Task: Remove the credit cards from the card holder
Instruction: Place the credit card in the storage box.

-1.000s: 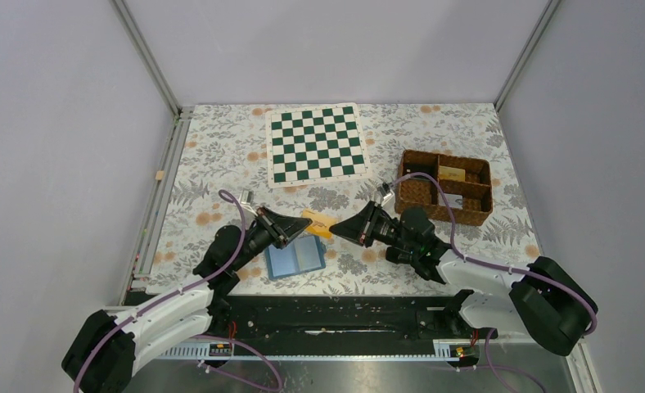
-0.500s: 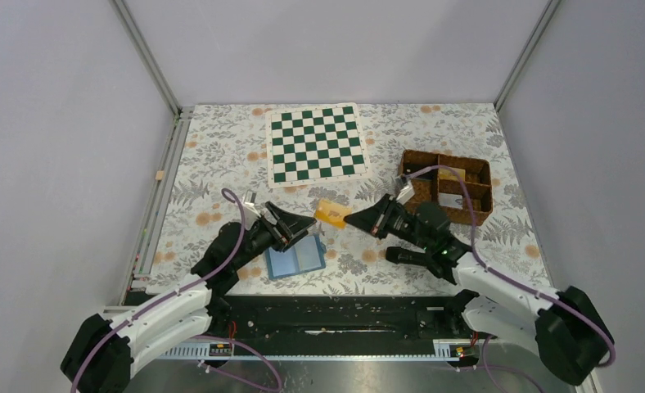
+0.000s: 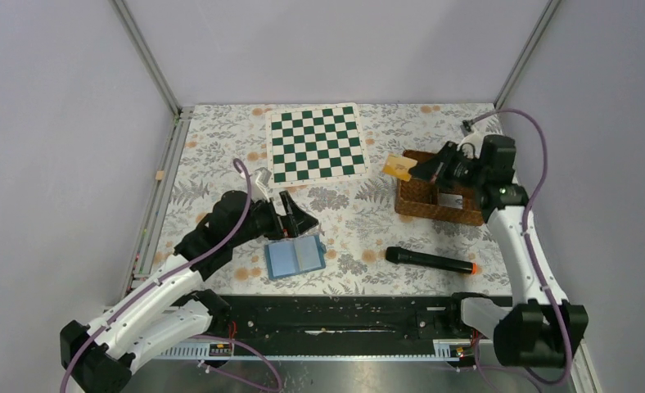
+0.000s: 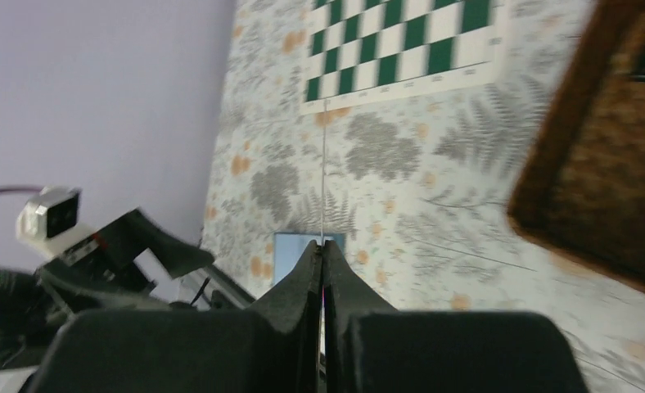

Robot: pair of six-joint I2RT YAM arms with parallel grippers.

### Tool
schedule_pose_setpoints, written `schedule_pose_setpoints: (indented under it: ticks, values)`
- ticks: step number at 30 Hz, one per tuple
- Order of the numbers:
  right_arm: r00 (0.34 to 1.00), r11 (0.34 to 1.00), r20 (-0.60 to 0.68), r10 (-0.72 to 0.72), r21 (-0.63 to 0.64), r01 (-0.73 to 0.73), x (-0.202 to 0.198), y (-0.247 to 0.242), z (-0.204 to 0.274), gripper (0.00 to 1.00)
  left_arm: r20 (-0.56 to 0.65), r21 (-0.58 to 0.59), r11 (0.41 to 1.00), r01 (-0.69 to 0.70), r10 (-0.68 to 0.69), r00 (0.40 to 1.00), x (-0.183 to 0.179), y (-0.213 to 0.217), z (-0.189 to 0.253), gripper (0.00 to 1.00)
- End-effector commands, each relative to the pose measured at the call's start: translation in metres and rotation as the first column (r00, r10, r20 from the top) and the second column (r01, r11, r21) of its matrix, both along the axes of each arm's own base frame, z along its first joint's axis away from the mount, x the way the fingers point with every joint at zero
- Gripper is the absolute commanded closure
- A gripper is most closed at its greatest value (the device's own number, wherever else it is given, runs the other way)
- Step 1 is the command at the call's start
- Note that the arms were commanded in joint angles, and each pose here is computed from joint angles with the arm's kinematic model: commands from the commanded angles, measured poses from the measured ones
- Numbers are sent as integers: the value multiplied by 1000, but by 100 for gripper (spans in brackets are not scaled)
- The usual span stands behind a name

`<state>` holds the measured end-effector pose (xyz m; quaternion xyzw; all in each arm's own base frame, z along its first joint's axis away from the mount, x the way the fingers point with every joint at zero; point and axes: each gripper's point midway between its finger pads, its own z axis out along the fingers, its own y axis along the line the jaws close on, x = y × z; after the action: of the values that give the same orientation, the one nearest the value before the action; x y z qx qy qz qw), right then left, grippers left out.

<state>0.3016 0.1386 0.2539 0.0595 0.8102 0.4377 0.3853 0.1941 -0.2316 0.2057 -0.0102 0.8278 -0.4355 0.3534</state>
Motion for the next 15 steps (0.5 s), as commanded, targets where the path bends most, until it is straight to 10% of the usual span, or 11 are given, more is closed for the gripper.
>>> schedule_pose_setpoints:
  ticks: [1,15]
  values:
    - [994,987,-108,2,-157,-19,-4,-47,-13,100,1,177,972,155,-157,988,-17,5,-11,1]
    - [965,931,-254,-68,-365,-31,22,-130,-43,100,-23,204,926,317,-319,948,-33,-4,-22,1]
